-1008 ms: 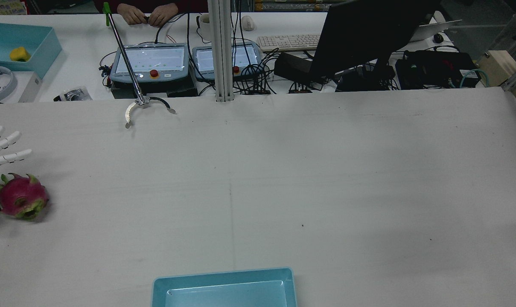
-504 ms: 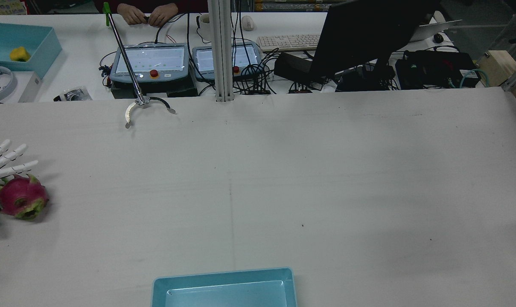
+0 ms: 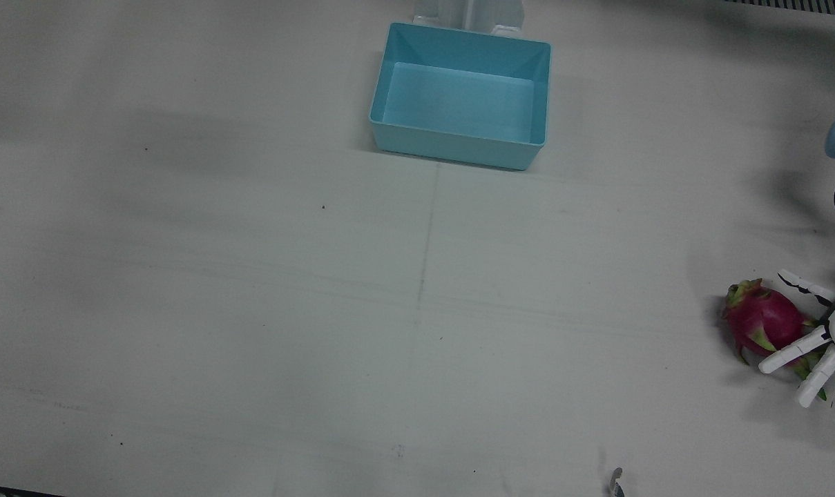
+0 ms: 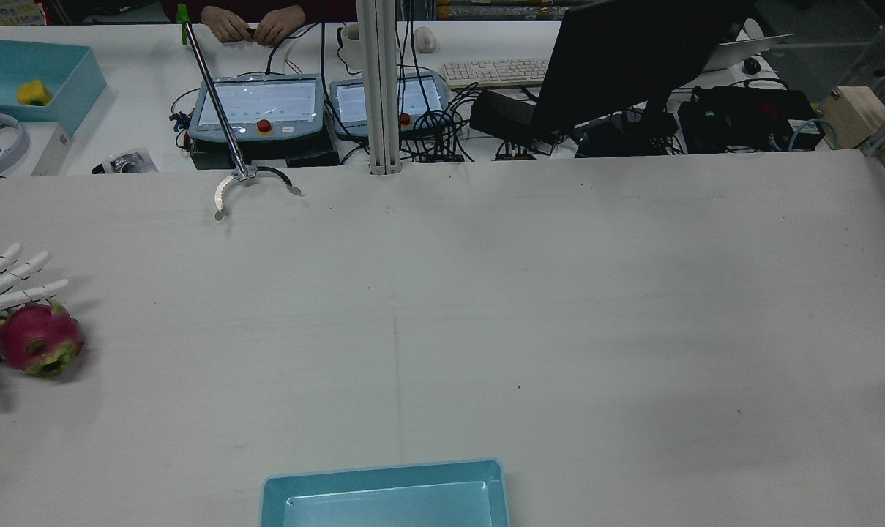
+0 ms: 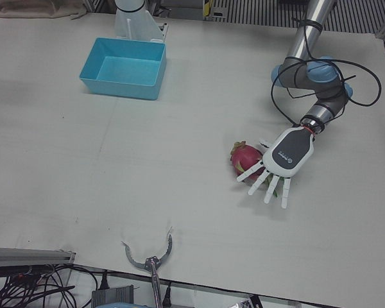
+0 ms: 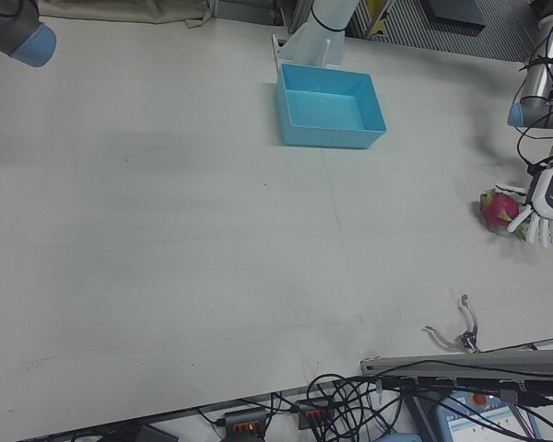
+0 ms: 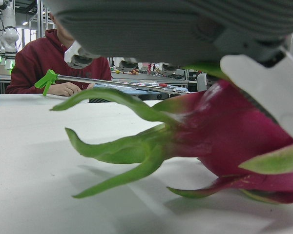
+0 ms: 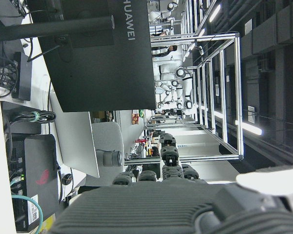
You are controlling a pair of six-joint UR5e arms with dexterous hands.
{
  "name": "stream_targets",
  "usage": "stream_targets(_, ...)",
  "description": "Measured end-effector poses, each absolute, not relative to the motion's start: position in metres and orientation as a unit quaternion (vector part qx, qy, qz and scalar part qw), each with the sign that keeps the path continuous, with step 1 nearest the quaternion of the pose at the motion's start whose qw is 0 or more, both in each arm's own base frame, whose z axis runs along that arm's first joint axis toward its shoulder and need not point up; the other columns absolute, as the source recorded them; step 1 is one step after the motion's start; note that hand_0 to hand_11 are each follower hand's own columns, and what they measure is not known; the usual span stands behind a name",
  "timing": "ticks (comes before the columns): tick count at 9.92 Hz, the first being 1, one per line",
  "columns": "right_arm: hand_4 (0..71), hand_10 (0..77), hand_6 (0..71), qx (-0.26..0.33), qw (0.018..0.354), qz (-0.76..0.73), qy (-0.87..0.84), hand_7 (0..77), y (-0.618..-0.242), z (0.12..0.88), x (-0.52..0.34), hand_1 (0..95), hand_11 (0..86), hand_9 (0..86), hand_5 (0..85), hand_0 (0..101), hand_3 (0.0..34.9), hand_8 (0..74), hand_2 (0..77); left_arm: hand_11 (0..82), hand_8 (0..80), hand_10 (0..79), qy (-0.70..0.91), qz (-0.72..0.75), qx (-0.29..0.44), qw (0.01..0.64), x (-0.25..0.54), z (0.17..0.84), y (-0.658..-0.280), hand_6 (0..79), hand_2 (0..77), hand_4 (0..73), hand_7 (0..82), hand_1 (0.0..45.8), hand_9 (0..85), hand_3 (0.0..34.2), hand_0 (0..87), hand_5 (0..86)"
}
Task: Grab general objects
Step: 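Move the left hand down beside the pink dragon fruit, then close the left hand's fingers around the dragon fruit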
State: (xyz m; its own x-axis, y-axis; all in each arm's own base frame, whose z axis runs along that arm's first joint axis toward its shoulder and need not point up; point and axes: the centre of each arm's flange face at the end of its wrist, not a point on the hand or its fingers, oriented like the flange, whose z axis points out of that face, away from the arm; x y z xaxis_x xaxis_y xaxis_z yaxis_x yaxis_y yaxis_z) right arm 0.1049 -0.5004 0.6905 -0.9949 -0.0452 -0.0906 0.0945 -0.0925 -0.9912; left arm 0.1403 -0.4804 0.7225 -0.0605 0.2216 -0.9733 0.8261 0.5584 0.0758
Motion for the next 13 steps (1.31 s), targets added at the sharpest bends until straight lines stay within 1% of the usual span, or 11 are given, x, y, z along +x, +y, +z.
stream_targets(6,0.0,0.0,0.0,0.018,0.047,-0.739,0.672,0.0,-0.5,0.69,0.105,4.9,1.1,1.6,0.0,0,0.0,0.0,1.6,1.6,1.1,1.6,0.687,-0.256,0.376,0.567,0.159,0.717,-0.477,0.5,1.1,4.4,1.1,0.0,1.1,30.4,49.4,2.2)
stream_targets(7,0.0,0.0,0.0,0.018,0.047,-0.739,0.672,0.0,-0.5,0.69,0.105,4.9,1.1,1.6,0.0,0,0.0,0.0,1.6,1.6,1.6,3.8,0.688,-0.255,0.376,0.566,0.161,0.715,-0.477,0.5,1.1,3.8,1.1,0.0,1.1,30.4,49.5,2.2)
stream_targets(8,0.0,0.0,0.0,0.018,0.047,-0.739,0.672,0.0,-0.5,0.69,0.105,4.9,1.1,1.6,0.0,0,0.0,0.0,1.6,1.6,1.6,3.8,0.689,-0.256,0.378,0.563,0.161,0.711,-0.478,0.5,1.1,3.8,1.1,0.0,1.1,28.7,49.4,2.2)
stream_targets(9,0.0,0.0,0.0,0.018,0.047,-0.739,0.672,0.0,-0.5,0.69,0.105,4.9,1.1,1.6,0.0,0,0.0,0.0,1.6,14.7,1.6,29.5,0.688,-0.259,0.382,0.56,0.161,0.709,-0.479,13.6,1.1,18.0,20.7,0.0,1.1,26.8,48.8,1.1)
stream_targets(10,0.0,0.0,0.0,0.018,0.047,-0.739,0.672,0.0,-0.5,0.69,0.105,4.9,1.1,1.6,0.0,0,0.0,0.0,1.6,14.7,1.6,29.5,0.687,-0.263,0.385,0.557,0.16,0.707,-0.479,13.6,1.1,18.0,20.7,0.0,1.1,26.8,48.8,1.1)
stream_targets(11,0.0,0.0,0.0,0.018,0.047,-0.739,0.672,0.0,-0.5,0.69,0.105,4.9,1.1,1.6,0.0,0,0.0,0.0,1.6,36.0,15.3,48.5,0.686,-0.265,0.388,0.556,0.16,0.706,-0.48,36.0,1.1,37.6,40.4,0.0,1.1,21.8,46.0,6.0)
stream_targets(12,0.0,0.0,0.0,0.018,0.047,-0.739,0.672,0.0,-0.5,0.69,0.105,4.9,1.1,1.6,0.0,0,0.0,0.0,1.6,36.0,15.3,48.5,0.685,-0.268,0.389,0.555,0.16,0.707,-0.48,36.0,1.1,37.6,40.4,0.0,1.1,21.8,46.0,6.0)
stream_targets(13,0.0,0.0,0.0,0.018,0.047,-0.739,0.672,0.0,-0.5,0.69,0.105,4.9,1.1,1.6,0.0,0,0.0,0.0,1.6,56.7,38.2,67.6,0.684,-0.27,0.391,0.554,0.159,0.707,-0.48,51.3,4.9,50.2,51.8,0.0,20.7,13.9,41.5,18.5)
